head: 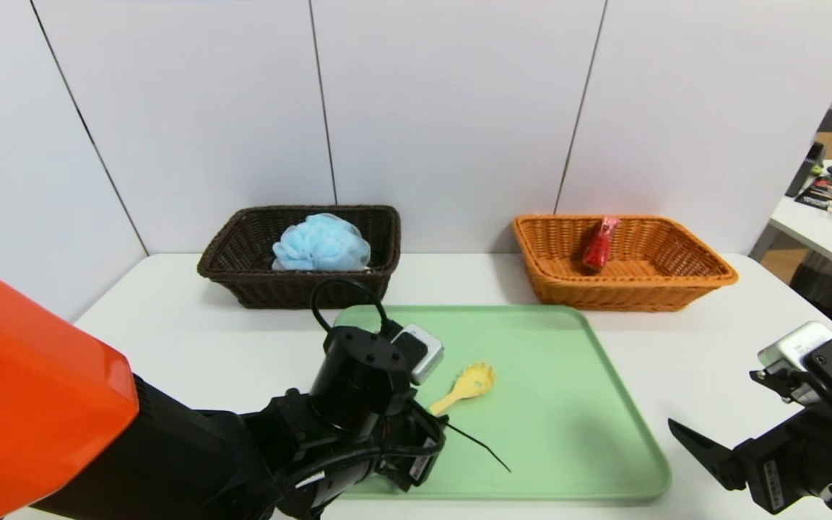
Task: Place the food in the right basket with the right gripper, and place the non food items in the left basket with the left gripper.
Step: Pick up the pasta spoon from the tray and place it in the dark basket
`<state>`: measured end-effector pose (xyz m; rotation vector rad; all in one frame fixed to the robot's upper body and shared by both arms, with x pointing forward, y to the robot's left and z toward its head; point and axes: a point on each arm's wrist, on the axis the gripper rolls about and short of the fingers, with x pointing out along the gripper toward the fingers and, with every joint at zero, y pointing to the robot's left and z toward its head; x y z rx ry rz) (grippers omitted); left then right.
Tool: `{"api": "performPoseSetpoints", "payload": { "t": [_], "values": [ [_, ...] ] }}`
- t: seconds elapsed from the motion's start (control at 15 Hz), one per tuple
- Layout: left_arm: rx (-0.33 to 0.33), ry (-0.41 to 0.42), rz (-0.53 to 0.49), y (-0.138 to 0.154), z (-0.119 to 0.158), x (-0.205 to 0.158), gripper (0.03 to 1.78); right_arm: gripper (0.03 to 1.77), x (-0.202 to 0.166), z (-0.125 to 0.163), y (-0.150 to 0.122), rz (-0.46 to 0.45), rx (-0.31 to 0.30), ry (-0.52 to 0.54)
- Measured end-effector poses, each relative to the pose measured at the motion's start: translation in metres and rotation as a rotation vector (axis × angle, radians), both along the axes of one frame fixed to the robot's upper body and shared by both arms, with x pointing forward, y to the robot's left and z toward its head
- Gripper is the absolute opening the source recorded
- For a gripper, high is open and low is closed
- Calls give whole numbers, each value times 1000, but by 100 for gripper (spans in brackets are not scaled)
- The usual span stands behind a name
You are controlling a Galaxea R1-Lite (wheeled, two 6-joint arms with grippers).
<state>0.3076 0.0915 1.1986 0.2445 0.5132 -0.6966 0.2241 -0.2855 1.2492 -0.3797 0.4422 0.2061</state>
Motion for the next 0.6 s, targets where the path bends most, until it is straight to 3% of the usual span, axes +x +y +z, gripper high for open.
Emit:
{"api": "performPoseSetpoints", "payload": {
  "t": [0.07, 0.13, 0.6],
  "values": [
    [-1, -1, 0, 0, 0, 0, 60, 170, 0, 0, 0, 1, 0, 0],
    [-1, -2, 0, 0, 0, 0, 17, 170, 0, 0, 0, 1, -1, 1],
    [-5, -13, 2, 0, 4, 0, 16, 170, 0, 0, 0, 1, 0, 1]
  ]
}}
